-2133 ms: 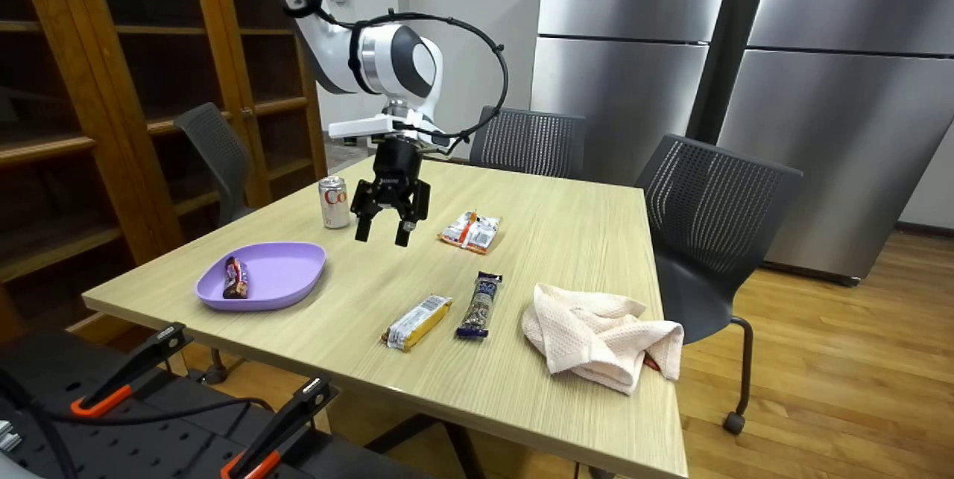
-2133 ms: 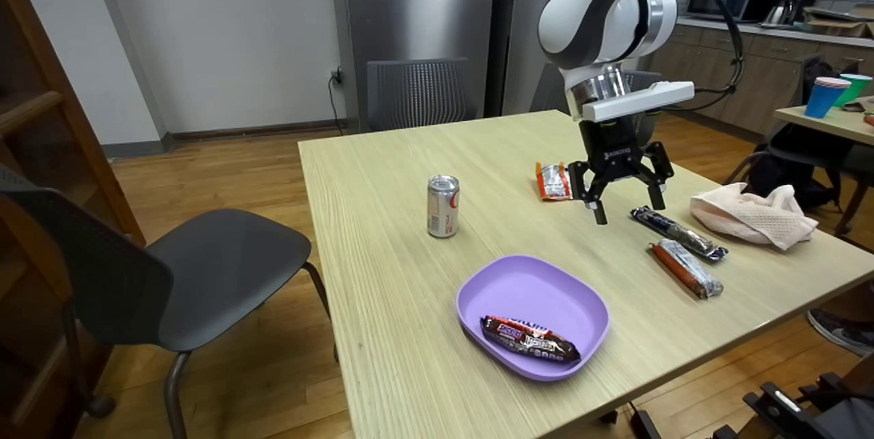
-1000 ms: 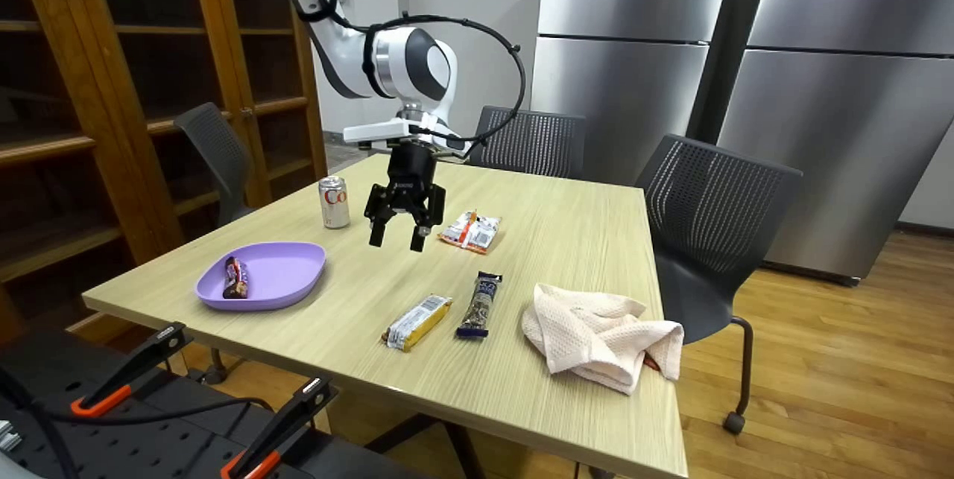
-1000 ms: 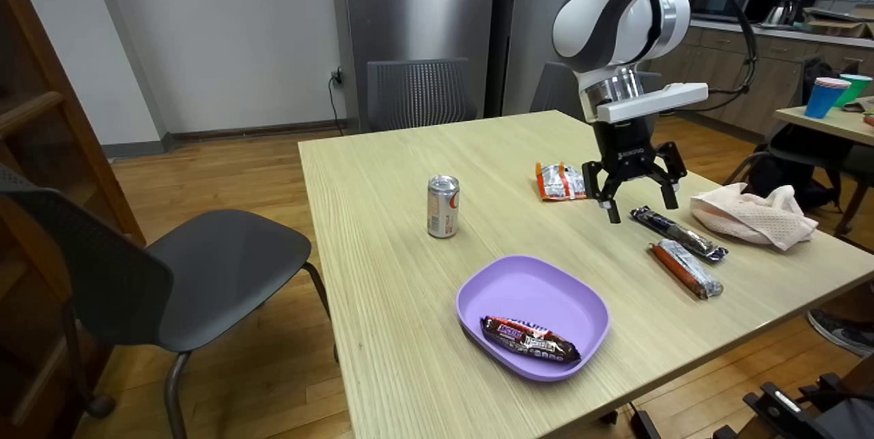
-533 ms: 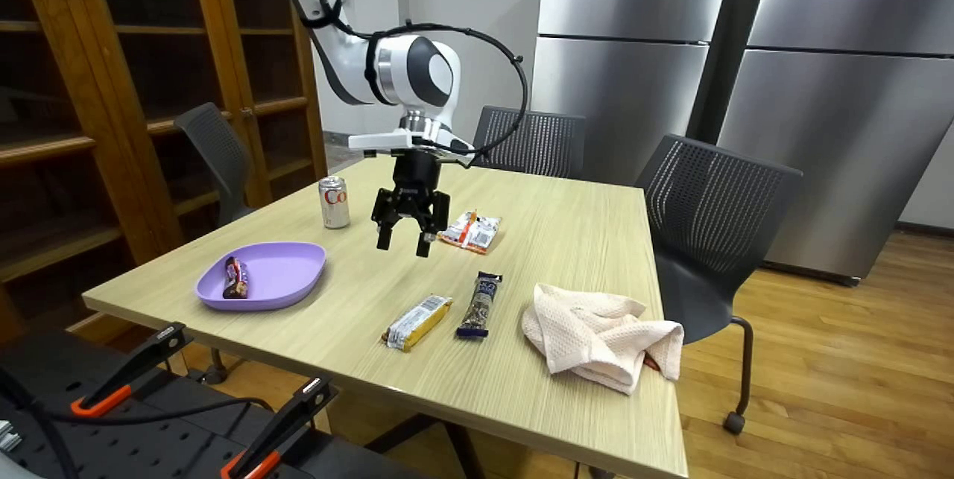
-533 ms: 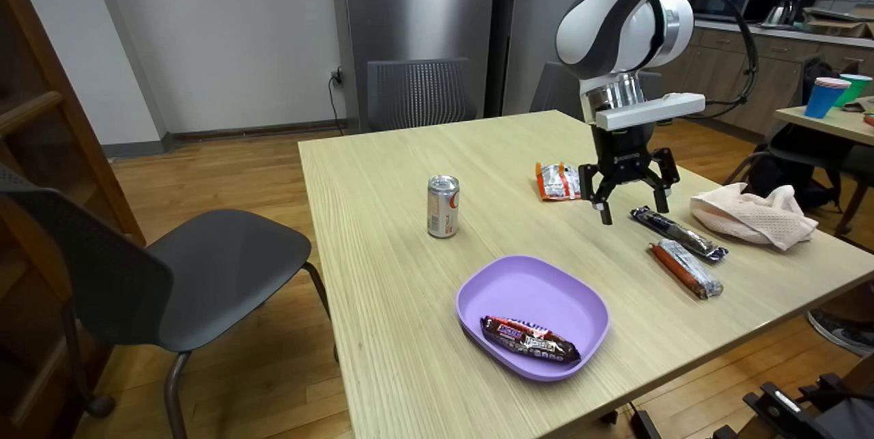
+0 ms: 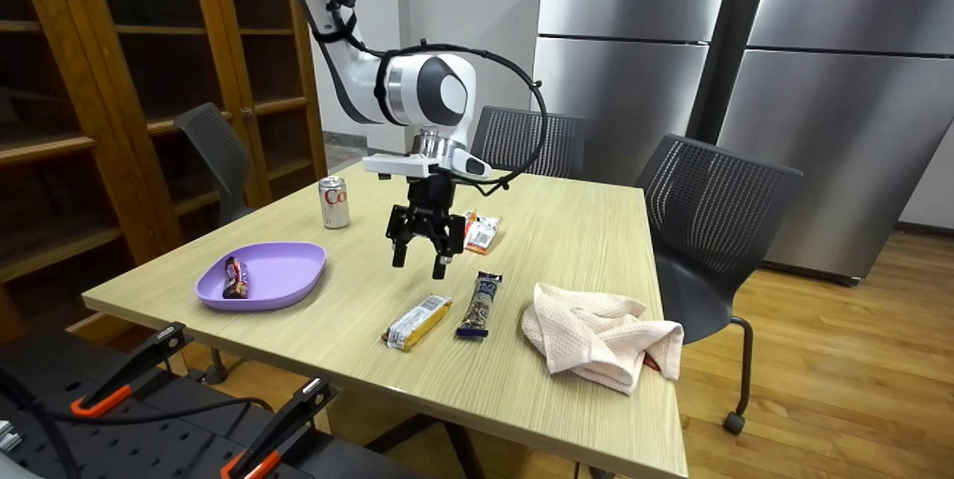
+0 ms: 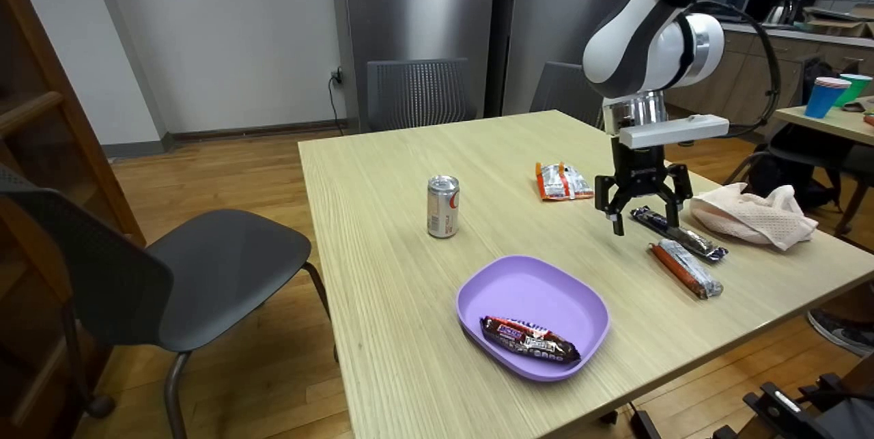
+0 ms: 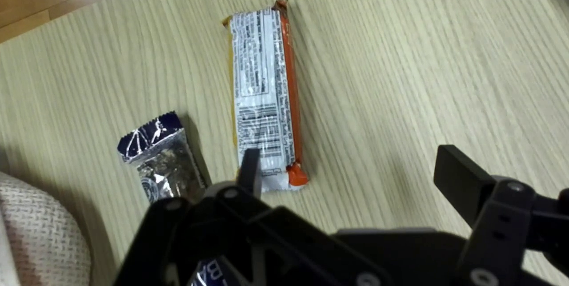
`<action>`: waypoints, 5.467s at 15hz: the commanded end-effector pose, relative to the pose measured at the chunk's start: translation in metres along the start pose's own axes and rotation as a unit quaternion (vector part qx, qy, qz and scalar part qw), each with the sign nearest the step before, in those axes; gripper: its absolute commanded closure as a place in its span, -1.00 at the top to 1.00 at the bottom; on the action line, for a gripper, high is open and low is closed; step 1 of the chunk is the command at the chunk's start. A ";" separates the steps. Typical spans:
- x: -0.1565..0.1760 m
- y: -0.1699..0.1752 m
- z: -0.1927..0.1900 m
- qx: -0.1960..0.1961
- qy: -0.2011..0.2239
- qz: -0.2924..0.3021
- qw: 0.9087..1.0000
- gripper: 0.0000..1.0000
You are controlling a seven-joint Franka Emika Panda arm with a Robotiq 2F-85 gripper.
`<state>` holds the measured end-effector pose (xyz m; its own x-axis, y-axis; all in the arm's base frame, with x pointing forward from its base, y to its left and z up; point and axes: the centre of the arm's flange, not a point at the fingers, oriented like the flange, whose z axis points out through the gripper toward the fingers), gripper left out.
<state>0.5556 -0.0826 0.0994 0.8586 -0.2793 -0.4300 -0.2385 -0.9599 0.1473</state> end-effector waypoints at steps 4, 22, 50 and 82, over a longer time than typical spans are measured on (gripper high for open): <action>-0.027 0.021 0.012 0.033 0.012 -0.014 0.999 1.00; -0.055 0.061 0.049 0.082 0.039 -0.066 0.994 1.00; -0.123 0.016 0.012 0.038 0.099 -0.149 0.983 -0.66; -0.182 -0.201 -0.010 -0.060 0.144 -0.316 0.936 -0.66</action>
<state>0.4431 0.1430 0.1600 0.9057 0.3729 -0.2016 0.3865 -0.9217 0.0316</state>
